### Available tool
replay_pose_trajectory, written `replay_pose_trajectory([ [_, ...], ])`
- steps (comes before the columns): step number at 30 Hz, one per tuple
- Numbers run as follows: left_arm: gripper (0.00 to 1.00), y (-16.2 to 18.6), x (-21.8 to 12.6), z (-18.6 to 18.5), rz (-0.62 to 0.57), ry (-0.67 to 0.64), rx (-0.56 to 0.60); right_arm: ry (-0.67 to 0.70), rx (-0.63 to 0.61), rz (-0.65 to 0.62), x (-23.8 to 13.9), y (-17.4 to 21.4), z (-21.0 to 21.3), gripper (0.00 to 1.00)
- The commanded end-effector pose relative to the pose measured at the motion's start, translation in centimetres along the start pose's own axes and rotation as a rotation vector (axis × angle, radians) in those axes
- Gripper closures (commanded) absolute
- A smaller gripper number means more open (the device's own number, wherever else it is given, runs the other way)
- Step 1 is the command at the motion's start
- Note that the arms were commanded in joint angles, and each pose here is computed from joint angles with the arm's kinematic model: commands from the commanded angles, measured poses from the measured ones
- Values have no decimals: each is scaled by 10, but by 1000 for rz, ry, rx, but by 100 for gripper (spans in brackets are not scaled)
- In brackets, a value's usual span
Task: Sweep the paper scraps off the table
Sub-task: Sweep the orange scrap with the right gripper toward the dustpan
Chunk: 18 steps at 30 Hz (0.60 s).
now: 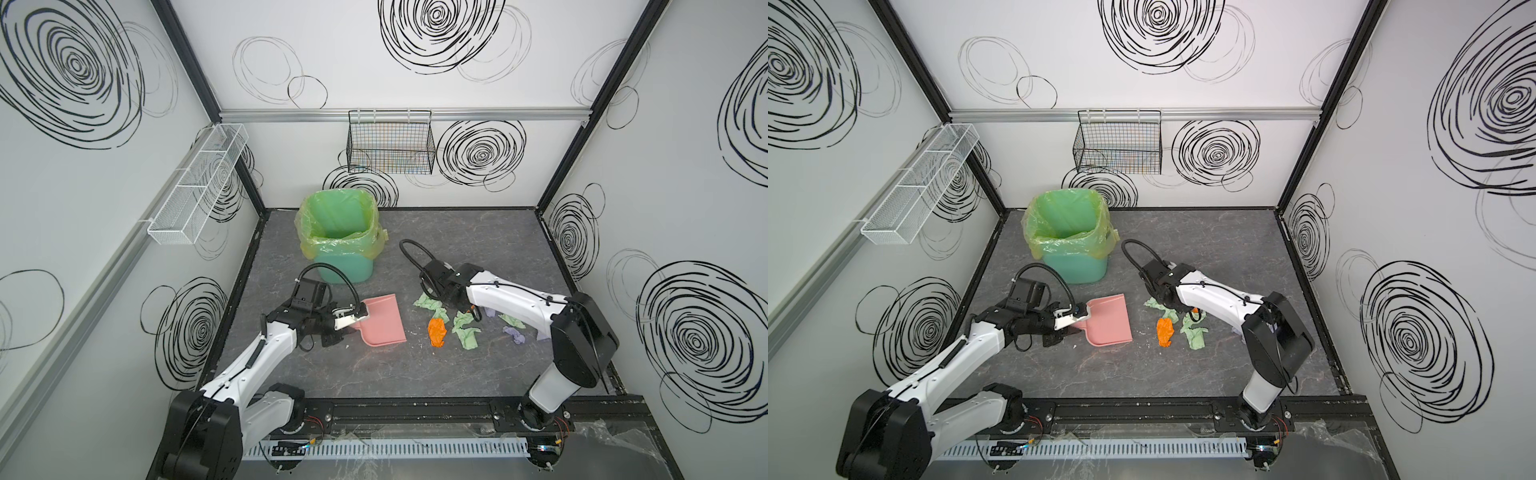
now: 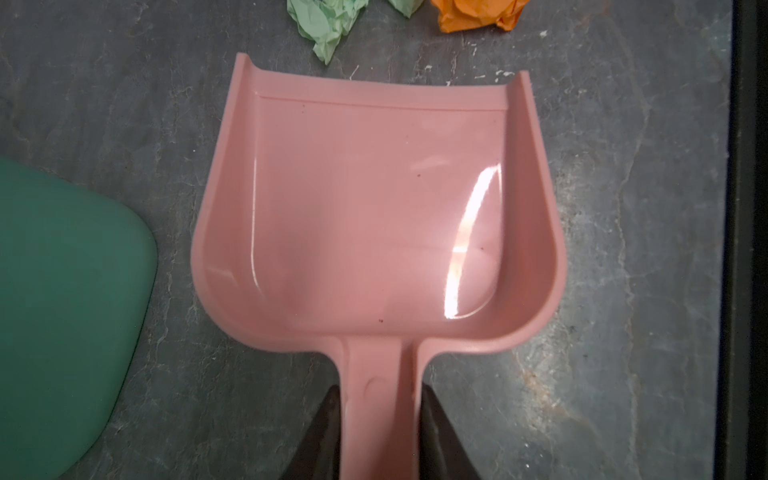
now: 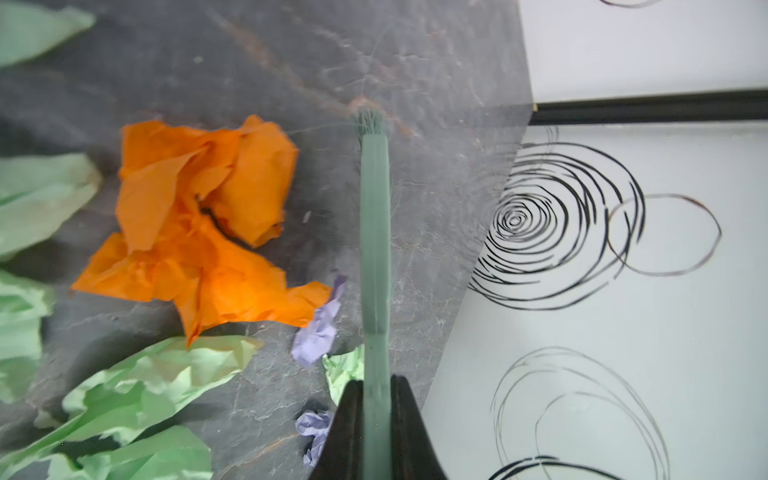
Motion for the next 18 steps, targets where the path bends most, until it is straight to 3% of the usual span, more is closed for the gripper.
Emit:
replay_pose_trajectory([
  [1, 100, -6, 8, 13, 6, -15, 27, 159, 187, 35, -16, 24, -49, 100],
  [9, 100, -17, 24, 42, 68, -11, 44, 28, 528, 99, -5, 40, -101, 100],
  [12, 100, -23, 28, 50, 72, -18, 66, -59, 589, 152, -2, 49, -93, 100],
  [18, 100, -30, 38, 62, 116, -17, 128, -73, 670, 260, 2, 80, -74, 100],
])
Point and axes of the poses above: each gripper's point midway between its finger pads, its own x axis out along the fingers, its own z axis along the line the jaws close on, y = z × x, the point moved 3 cm from there along -x, back along the fingers, and after that the axes turned 14 degrees about -x, right-handed, at the moved point
